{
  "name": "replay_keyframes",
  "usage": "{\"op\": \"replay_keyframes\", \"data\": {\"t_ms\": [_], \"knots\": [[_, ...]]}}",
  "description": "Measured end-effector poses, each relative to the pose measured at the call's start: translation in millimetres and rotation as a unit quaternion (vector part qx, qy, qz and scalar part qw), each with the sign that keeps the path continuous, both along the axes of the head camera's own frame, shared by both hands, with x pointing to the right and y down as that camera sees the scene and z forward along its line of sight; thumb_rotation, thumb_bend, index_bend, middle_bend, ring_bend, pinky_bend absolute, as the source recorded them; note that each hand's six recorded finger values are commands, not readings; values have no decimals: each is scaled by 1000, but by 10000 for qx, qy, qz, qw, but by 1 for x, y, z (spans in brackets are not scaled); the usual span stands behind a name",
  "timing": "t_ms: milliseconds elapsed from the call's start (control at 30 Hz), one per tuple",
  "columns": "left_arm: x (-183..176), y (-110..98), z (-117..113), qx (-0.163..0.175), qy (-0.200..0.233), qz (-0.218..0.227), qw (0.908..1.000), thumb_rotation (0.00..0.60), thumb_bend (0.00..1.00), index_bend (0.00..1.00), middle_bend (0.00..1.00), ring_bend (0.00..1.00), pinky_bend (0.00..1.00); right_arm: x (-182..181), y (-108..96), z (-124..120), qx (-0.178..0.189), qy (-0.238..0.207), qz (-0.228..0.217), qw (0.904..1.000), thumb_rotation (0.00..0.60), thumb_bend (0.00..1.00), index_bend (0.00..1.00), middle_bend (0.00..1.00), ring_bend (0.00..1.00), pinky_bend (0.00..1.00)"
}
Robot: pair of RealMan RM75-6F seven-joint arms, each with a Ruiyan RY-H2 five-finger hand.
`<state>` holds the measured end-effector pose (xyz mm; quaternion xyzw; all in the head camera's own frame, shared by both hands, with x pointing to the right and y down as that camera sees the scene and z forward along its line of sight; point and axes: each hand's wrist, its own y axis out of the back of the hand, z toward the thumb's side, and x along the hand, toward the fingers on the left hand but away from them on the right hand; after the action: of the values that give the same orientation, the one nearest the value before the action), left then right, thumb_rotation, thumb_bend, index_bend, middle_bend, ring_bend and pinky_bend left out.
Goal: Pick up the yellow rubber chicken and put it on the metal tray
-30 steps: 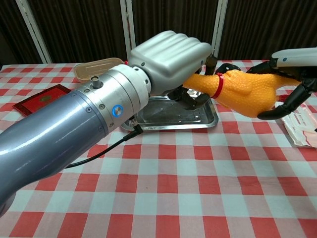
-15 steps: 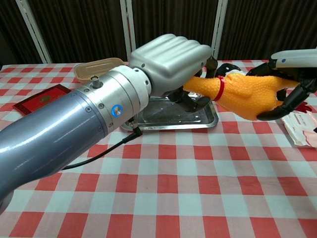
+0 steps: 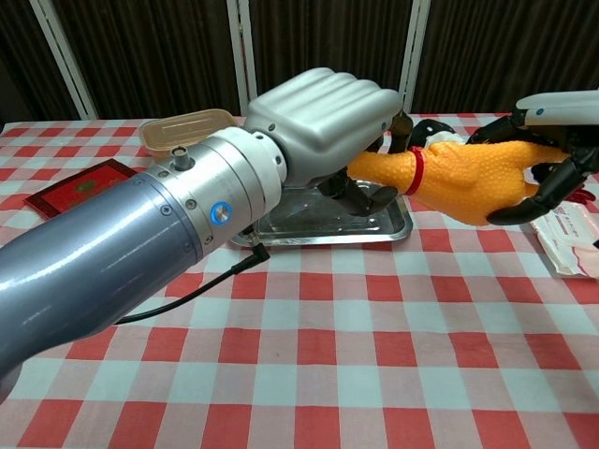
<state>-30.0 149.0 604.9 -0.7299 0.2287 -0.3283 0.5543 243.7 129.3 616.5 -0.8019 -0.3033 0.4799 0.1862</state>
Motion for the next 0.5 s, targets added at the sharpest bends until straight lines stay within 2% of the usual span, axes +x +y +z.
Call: {"op": "replay_keyframes", "data": {"t_ms": [100,167,233,300,333,500], "knots": [[0,-2,0,31,-19,-23,10000,600,713,636,632,541,654,1,2,-1,-75,-22,-43,10000,600,713,460,447,425,494],[0,-3,1,63,-38,-37,10000,600,708,637,633,541,654,2,4,-2,-136,-49,-72,9999,600,581,198,303,270,390],[0,-4,1,95,-54,-51,9999,600,707,637,633,541,653,3,6,-2,-206,-63,-115,9997,600,475,55,192,172,318],[0,-5,0,121,-64,-67,9999,600,707,637,634,541,653,3,9,-2,-302,-43,-207,9993,600,366,0,75,81,249],[0,-5,0,151,-77,-76,9998,600,707,637,635,541,653,4,10,-1,-348,-26,-254,9991,600,347,0,48,60,235],[1,-5,1,207,-96,-100,9997,600,701,637,635,541,653,7,14,-1,-561,13,-429,9975,600,325,0,5,13,200]]}}
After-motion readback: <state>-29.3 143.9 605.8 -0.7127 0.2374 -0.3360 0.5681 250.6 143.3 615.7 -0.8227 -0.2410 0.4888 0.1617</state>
